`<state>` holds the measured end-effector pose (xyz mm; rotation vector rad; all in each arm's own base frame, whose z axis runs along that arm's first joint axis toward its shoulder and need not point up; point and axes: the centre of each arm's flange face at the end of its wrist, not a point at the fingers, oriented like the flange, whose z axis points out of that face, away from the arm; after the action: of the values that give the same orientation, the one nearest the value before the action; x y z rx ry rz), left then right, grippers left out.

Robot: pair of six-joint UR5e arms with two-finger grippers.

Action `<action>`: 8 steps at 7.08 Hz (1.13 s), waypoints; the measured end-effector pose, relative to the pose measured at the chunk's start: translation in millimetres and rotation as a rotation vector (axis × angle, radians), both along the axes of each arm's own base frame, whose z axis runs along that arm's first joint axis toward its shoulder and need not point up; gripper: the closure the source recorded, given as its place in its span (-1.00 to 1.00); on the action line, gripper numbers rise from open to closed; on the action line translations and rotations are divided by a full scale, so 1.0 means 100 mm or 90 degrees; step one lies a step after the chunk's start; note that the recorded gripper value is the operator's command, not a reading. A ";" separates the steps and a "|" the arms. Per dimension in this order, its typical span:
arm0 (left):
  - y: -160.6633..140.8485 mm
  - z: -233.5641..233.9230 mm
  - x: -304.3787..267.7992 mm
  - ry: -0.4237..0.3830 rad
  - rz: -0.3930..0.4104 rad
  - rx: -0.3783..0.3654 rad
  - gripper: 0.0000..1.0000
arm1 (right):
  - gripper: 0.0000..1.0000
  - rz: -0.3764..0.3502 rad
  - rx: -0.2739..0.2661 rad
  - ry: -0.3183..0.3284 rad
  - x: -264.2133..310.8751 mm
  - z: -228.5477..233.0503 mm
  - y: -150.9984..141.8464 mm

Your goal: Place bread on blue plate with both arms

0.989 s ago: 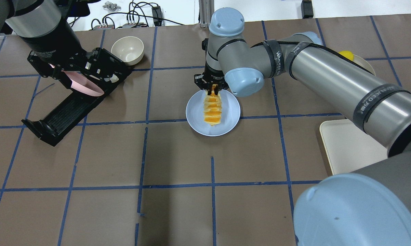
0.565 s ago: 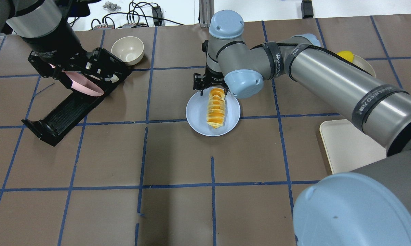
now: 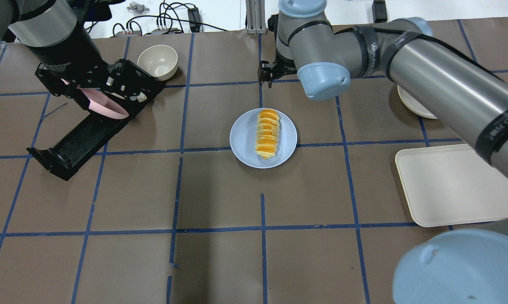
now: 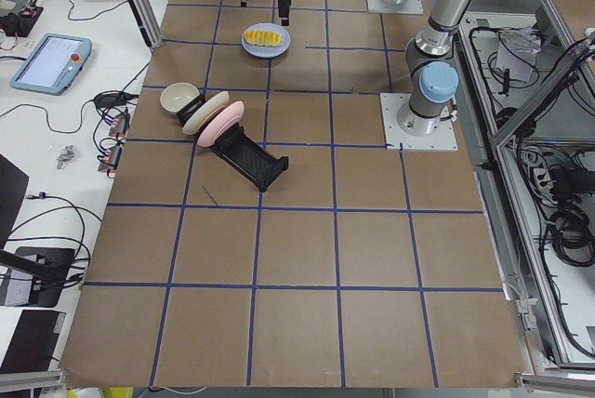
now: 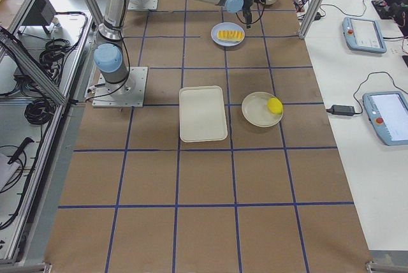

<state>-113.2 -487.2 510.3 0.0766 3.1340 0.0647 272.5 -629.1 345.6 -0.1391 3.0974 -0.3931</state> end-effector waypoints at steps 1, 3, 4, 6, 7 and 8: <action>0.00 0.00 0.00 0.000 0.000 0.000 -1.00 | -1.00 -0.008 -0.019 0.003 -0.30 0.30 -0.03; 0.01 0.00 0.00 -0.001 0.000 0.000 -1.00 | -1.00 -0.014 0.009 0.021 -0.78 0.89 0.23; 0.01 0.01 0.00 -0.001 0.000 0.000 -1.00 | -1.00 0.006 0.012 0.033 -0.94 1.17 0.41; 0.00 0.00 0.00 0.000 0.000 0.000 -1.00 | -0.99 0.060 -0.007 0.054 -1.21 1.56 0.65; 0.00 0.01 0.00 0.000 0.000 -0.001 -1.00 | -0.99 0.059 0.015 0.056 -1.26 1.62 0.75; 0.00 0.01 0.00 0.000 0.000 -0.001 -1.00 | -0.99 0.046 0.076 0.056 -1.32 1.66 0.93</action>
<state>-113.2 -486.8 511.3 0.0766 3.1336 0.0614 140.7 -535.9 511.6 -0.2713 3.1795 -0.2037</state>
